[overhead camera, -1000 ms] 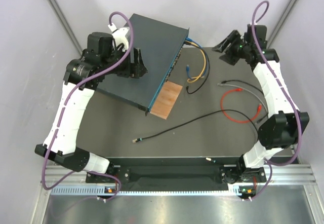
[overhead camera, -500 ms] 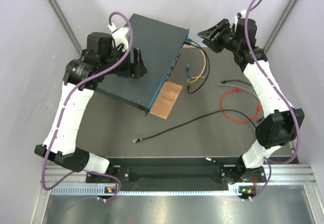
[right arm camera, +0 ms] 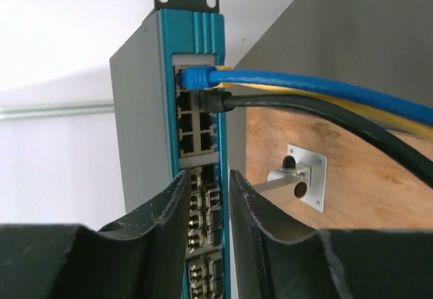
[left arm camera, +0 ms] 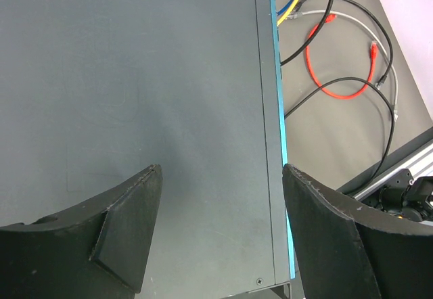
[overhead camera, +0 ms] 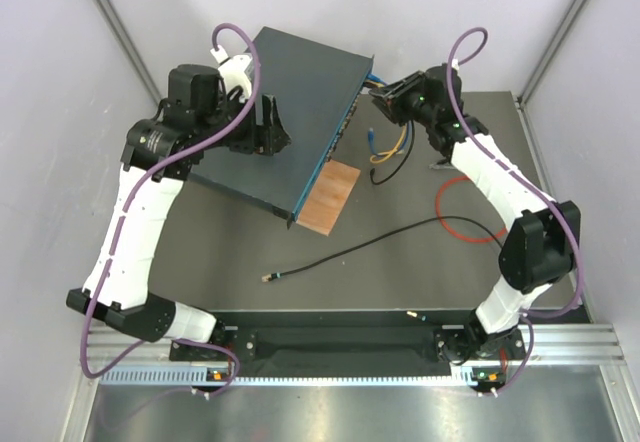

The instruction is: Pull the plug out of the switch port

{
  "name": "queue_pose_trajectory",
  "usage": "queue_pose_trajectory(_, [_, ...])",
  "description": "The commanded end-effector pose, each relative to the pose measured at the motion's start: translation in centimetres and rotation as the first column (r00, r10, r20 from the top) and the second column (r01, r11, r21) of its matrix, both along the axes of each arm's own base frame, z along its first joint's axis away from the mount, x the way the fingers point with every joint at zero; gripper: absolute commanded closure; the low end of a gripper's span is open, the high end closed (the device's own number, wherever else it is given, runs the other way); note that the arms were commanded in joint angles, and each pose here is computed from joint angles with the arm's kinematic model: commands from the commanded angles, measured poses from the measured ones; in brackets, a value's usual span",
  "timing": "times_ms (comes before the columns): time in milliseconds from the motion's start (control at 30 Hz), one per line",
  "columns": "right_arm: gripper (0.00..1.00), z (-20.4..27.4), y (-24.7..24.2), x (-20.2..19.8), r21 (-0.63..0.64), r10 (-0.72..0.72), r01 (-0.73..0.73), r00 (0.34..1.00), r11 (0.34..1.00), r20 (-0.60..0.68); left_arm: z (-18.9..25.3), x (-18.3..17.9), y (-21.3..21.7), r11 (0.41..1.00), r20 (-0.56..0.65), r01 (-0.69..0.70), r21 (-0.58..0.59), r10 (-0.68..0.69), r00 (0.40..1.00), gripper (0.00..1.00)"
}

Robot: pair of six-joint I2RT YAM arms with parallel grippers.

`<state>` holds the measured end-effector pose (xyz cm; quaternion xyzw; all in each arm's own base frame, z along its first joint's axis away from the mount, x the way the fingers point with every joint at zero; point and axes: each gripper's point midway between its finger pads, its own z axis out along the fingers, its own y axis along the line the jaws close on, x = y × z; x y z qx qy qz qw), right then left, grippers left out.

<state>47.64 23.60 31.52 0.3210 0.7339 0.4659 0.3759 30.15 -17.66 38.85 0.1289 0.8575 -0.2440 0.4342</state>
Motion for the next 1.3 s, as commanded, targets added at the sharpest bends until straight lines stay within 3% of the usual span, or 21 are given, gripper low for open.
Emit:
queue_pose_trajectory(0, [0.71, 4.5, -0.5, 0.6, 0.094, -0.107, 0.096, 0.987, 0.991, 0.117, 1.3, -0.5, 0.5, 1.0, 0.052, -0.004, -0.006, 0.004, 0.999, 0.23])
queue_pose_trajectory(833, [0.66, 2.7, 2.3, 3.7, 0.111, -0.124, 0.112, 0.987, 0.988, 0.106, 0.5, -0.2, 0.8, 1.0, 0.037, -0.017, 0.023, 0.016, 0.999, 0.23])
queue_pose_trajectory(1267, [0.71, 1.7, 1.9, 4.1, 0.096, -0.152, 0.143, 0.984, 0.985, 0.094, 0.3, -0.1, 0.8, 0.999, 0.03, -0.017, 0.029, 0.016, 0.999, 0.22])
